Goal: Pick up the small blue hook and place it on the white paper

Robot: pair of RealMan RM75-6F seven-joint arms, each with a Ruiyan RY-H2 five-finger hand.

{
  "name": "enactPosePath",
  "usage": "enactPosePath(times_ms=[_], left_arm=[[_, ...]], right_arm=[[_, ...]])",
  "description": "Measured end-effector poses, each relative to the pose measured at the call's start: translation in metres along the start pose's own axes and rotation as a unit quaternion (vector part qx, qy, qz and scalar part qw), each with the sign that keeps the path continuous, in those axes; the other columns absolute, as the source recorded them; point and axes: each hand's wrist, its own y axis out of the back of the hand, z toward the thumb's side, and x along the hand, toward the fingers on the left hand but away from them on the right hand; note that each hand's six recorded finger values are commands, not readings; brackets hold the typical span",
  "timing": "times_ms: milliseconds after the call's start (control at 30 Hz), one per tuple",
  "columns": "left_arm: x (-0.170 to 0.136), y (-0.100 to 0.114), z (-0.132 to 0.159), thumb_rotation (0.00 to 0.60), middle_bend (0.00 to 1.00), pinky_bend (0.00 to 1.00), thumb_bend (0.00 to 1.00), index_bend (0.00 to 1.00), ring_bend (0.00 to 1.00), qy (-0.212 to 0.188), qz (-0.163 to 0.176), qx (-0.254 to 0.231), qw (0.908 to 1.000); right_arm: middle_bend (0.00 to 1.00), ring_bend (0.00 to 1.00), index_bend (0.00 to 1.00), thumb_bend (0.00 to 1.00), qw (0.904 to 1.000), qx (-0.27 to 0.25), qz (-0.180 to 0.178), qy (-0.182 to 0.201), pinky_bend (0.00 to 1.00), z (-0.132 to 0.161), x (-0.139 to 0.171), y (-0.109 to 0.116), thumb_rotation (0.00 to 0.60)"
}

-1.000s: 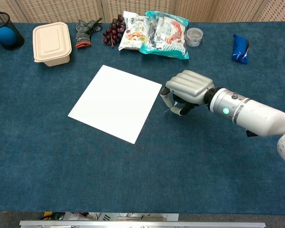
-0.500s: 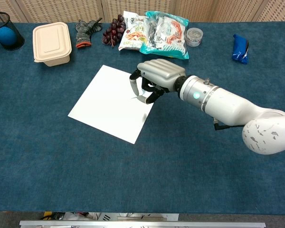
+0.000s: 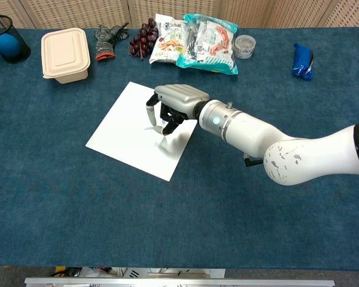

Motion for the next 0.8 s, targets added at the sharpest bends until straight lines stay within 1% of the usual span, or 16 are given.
enactPosePath(times_ms=[167, 300, 600, 700, 800], left_arm=[[-0.001, -0.001, -0.002, 0.600, 0.28, 0.20, 0.36, 0.28, 0.29, 0.003, -0.002, -0.001, 1.0000], [-0.001, -0.001, -0.002, 0.600, 0.27, 0.20, 0.36, 0.28, 0.29, 0.002, -0.003, -0.001, 1.0000], [-0.001, -0.001, -0.002, 0.600, 0.27, 0.20, 0.36, 0.28, 0.29, 0.000, -0.003, -0.001, 1.0000], [-0.002, -0.001, -0.002, 0.600, 0.27, 0.19, 0.36, 0.28, 0.29, 0.001, -0.003, -0.001, 1.0000], [-0.002, -0.001, -0.002, 0.600, 0.27, 0.19, 0.36, 0.28, 0.29, 0.001, -0.003, 0.000, 1.0000]], right_arm=[[1.00, 1.00, 0.64, 0.36, 0.9999, 0.002, -0.002, -0.015, 1.00, 0.001, 0.000, -0.006, 0.600], [1.00, 1.00, 0.63, 0.36, 0.9994, -0.019, -0.002, -0.028, 1.00, 0.003, 0.001, -0.012, 0.600], [1.00, 1.00, 0.62, 0.36, 0.9958, -0.076, 0.012, -0.050, 1.00, -0.001, 0.001, -0.026, 0.600], [1.00, 1.00, 0.59, 0.35, 0.9943, -0.091, 0.014, -0.053, 1.00, -0.002, 0.000, -0.028, 0.600], [1.00, 1.00, 0.55, 0.31, 0.9937, -0.098, 0.017, -0.052, 1.00, -0.001, 0.001, -0.029, 0.600]])
